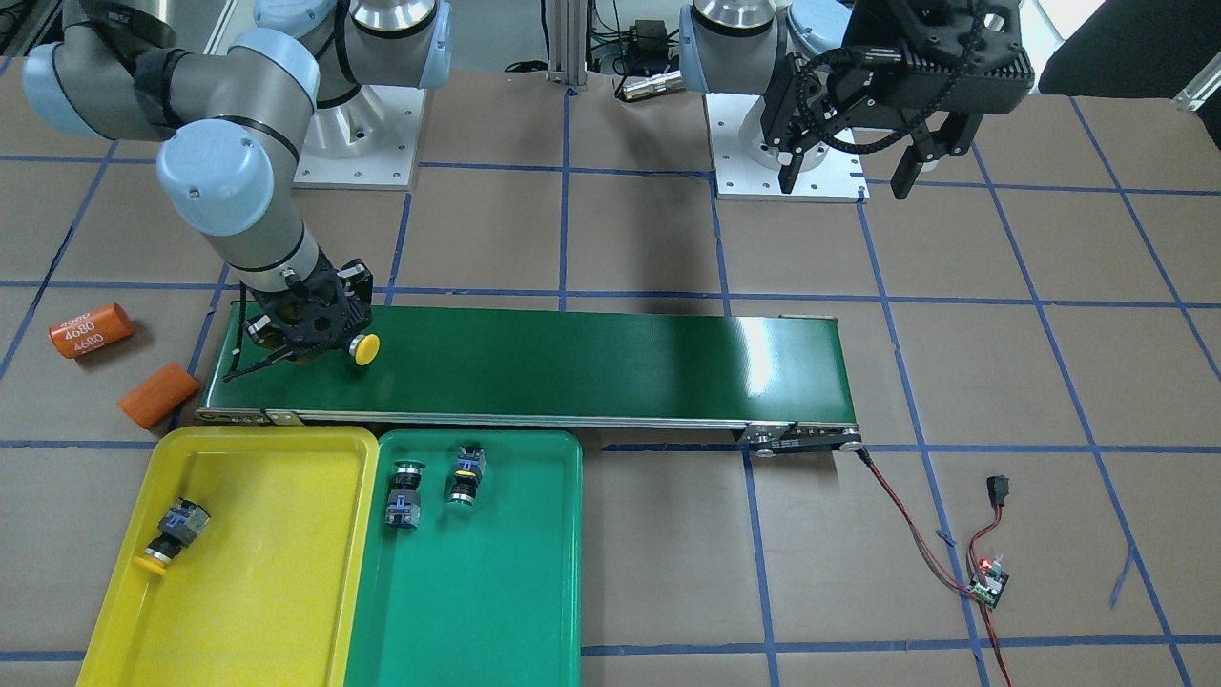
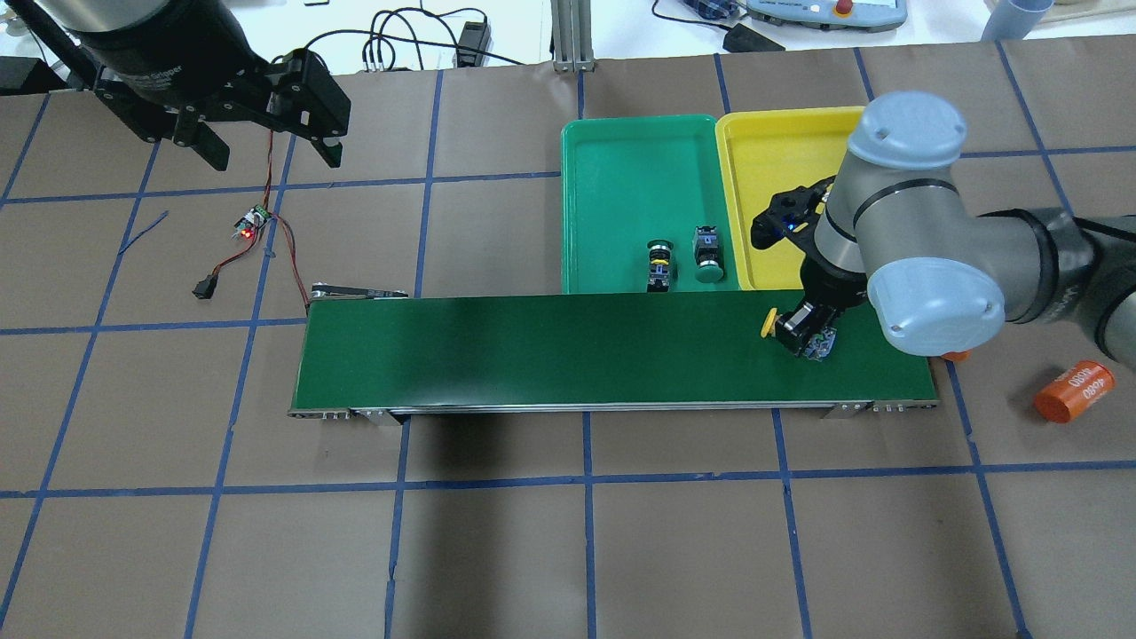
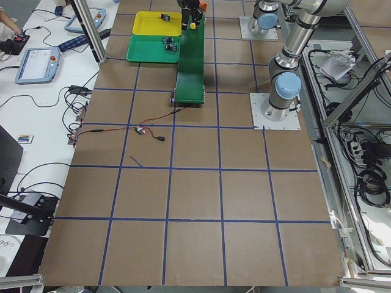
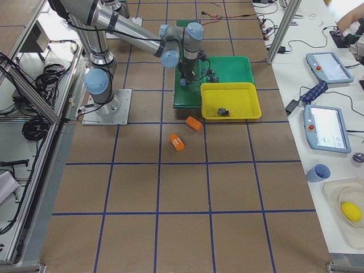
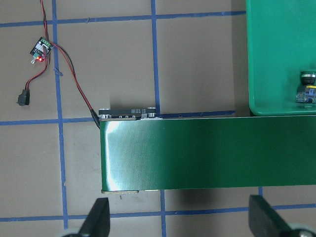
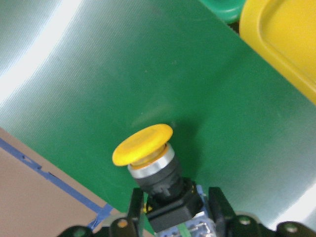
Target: Sort buttons by color to trays
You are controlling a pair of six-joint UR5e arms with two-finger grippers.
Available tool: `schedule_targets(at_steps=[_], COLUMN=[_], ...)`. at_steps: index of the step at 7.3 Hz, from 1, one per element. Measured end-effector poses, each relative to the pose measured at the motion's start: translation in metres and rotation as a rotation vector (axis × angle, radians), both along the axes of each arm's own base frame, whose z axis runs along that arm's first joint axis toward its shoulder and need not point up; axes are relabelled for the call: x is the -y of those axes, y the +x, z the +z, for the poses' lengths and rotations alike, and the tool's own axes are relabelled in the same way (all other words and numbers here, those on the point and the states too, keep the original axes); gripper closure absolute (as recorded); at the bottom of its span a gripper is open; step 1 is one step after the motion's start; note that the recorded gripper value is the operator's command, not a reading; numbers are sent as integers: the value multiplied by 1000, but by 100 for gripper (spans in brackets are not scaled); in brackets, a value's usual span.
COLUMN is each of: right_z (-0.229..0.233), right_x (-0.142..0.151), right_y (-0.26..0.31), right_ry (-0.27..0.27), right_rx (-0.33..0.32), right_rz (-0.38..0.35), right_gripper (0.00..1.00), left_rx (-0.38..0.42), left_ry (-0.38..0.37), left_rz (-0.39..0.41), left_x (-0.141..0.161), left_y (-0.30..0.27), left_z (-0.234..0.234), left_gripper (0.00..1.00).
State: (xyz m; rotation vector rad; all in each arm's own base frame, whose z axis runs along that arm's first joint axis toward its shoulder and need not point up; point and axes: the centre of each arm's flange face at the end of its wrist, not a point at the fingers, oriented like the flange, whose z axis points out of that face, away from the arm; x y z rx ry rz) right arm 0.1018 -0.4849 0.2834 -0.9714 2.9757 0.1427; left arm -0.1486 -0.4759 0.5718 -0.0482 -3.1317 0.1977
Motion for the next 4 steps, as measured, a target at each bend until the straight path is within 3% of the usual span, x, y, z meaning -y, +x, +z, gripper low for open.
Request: schedule_targets(at_steps=[1,4], right_z=[19,19], right_x=[18,99], right_y=[-11,-26], right_ry=[-48,-178], right_rx=[9,30], right_rz=[-74,-440], right_gripper=[100,100], left_rx=[0,0], left_ry=[-1,-2], left_rz=[1,1], left_x=[0,0], left_y=[0,0], left_z=[0,1], left_gripper=[0,0])
